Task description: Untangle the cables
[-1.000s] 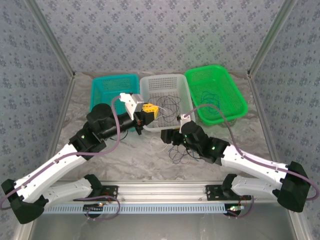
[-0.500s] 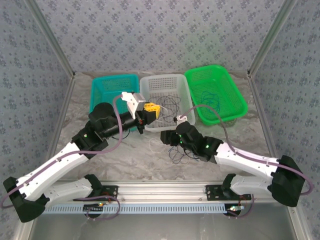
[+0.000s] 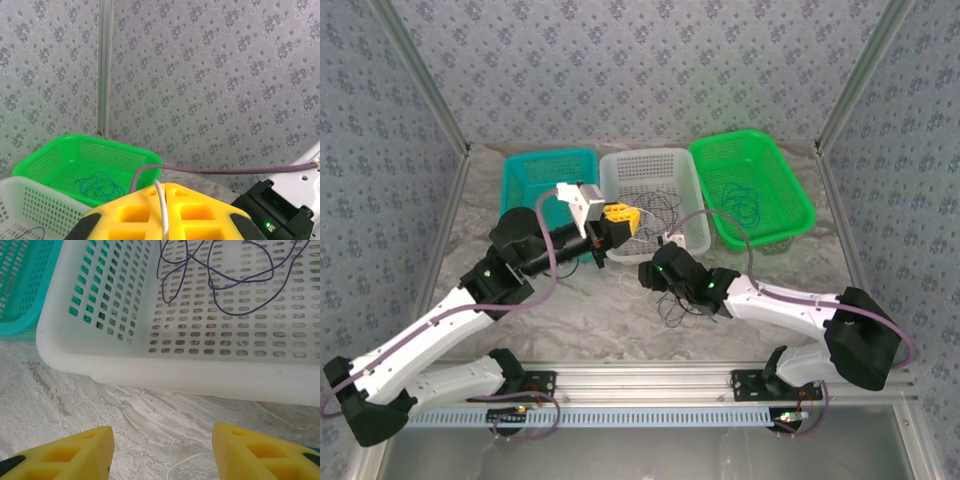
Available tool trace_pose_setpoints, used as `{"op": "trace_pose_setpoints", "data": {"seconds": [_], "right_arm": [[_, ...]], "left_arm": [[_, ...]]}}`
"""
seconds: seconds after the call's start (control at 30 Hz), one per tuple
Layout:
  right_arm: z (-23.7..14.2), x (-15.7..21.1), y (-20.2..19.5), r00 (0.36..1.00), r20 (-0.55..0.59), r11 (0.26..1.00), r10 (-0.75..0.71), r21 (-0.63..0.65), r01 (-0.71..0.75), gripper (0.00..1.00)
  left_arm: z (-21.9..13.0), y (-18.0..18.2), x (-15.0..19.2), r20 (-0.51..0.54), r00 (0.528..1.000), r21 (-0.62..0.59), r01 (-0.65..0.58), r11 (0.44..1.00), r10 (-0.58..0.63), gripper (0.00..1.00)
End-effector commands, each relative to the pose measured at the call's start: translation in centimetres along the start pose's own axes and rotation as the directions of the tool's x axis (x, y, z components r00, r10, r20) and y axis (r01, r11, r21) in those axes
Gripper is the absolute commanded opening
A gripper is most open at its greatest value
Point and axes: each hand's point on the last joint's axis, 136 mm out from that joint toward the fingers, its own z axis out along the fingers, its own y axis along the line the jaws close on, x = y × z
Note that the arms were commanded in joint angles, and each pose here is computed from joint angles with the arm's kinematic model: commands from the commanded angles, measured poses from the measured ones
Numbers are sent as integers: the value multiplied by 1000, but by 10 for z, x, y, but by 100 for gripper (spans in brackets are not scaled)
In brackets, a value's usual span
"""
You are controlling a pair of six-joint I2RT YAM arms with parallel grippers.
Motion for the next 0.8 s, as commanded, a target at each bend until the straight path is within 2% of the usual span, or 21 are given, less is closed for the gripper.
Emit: {"op": "trace_pose_setpoints", "data": {"seconds": [0.0,0.4,0.77], "right_arm": [[1,-6,-2,999,35,999,30,25,-31,57],[1,37,-23,999,-49,994,6,111,0,55],[-4,50,-31,998,-66,988,-8,154,18,54]], "left_arm": [[-10,-14,-34,97,995,37,-24,999,20,8],[-29,-9,-60,96,980,-59,-170,984,175,8],[-41,-3,-79,77,955,-135,-275,952,286,8]]}}
